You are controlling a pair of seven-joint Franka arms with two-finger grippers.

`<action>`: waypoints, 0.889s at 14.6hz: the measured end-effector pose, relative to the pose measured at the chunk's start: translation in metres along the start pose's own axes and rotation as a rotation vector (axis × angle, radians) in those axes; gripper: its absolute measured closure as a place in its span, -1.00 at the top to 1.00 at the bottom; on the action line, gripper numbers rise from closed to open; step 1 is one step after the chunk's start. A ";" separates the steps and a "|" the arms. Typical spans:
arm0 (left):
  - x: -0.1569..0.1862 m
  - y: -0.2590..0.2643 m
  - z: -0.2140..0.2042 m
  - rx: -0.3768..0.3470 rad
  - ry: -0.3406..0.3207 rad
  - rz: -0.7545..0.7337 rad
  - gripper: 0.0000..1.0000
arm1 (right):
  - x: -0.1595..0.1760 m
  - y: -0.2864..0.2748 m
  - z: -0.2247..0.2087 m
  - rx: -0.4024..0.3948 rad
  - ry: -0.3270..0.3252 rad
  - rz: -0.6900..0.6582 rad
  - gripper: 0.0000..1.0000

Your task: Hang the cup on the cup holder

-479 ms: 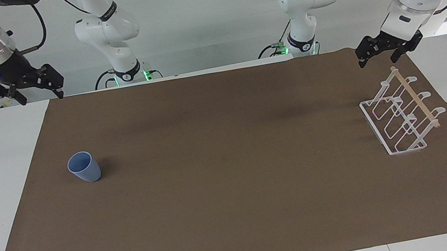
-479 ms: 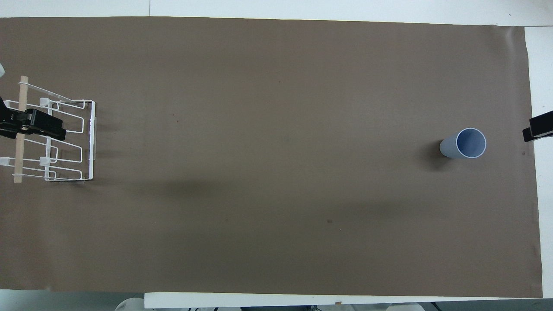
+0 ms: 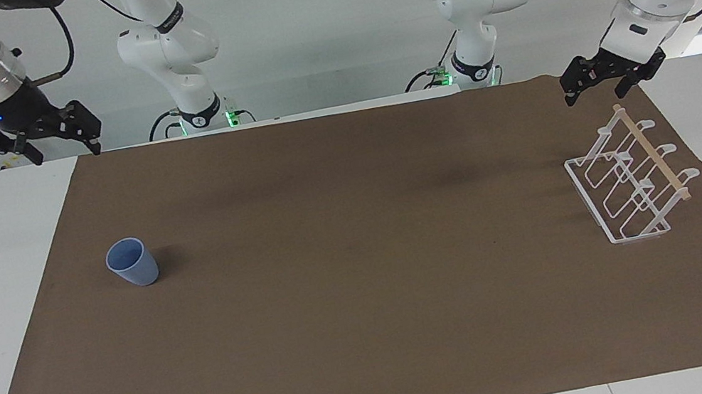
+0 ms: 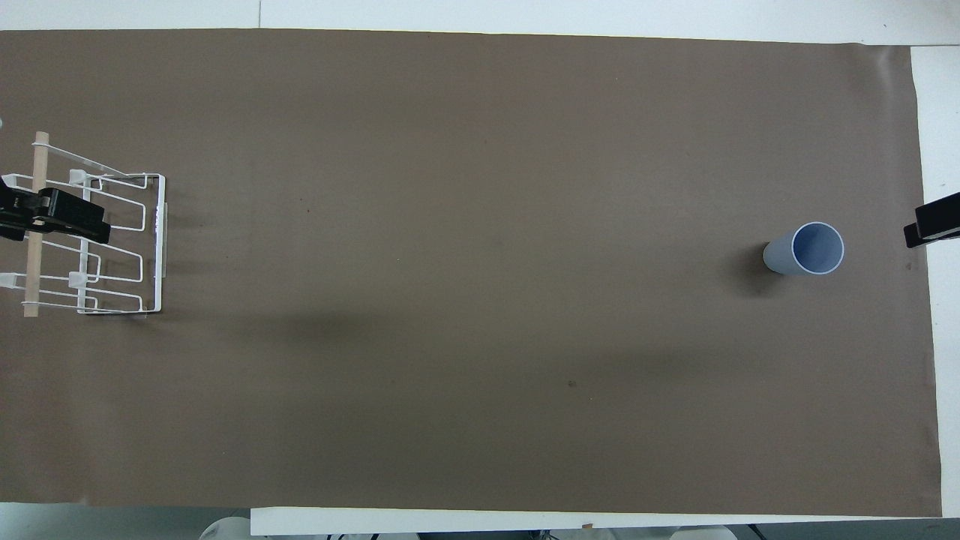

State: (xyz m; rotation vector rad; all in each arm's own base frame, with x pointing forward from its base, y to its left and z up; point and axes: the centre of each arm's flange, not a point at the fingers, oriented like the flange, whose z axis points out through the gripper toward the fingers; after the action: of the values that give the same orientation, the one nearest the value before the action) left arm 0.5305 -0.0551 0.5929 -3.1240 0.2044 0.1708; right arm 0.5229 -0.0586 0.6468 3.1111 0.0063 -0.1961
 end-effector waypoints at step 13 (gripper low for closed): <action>0.000 0.000 0.000 0.000 0.000 -0.001 1.00 | 0.034 0.083 0.214 0.029 0.067 -0.050 1.00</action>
State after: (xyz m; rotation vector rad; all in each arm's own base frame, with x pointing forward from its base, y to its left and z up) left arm 0.5305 -0.0548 0.5929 -3.1241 0.2033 0.1708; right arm 0.5300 -0.1473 0.4328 3.1475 0.0827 -0.0935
